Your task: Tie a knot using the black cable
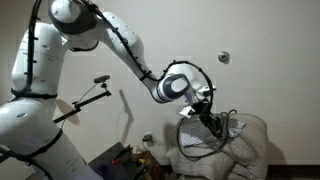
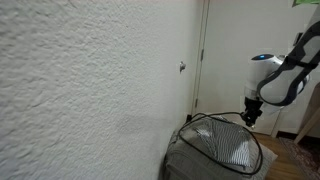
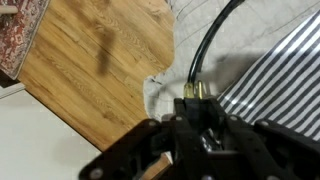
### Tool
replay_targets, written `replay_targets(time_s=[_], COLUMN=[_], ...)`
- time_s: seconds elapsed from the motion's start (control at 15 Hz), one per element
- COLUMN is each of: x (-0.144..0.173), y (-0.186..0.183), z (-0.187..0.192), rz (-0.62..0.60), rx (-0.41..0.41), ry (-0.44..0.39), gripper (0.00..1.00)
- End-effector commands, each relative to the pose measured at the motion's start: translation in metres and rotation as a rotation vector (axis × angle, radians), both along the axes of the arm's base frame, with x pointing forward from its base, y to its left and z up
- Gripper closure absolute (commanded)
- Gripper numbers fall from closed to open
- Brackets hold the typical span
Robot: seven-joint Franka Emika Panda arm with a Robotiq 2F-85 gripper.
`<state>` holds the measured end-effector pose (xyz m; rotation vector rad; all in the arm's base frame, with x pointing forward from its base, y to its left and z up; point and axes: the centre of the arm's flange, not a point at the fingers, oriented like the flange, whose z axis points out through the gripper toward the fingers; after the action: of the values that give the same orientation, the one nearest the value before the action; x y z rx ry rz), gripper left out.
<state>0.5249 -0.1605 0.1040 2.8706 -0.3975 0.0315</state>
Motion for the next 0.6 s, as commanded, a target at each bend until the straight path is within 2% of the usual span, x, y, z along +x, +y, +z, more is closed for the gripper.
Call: replay_targets(time_s=[0.0, 0.47, 0.53], x=[0.002, 0.008, 0.008], y=[0.0, 0.0, 0.0], z=[-0.007, -0.018, -0.018], rz=[-0.006, -0.007, -0.007], rx=[0.014, 0.031, 0.031], ry=[0.004, 0.008, 0.008], gripper=[0.72, 0.72, 0.93])
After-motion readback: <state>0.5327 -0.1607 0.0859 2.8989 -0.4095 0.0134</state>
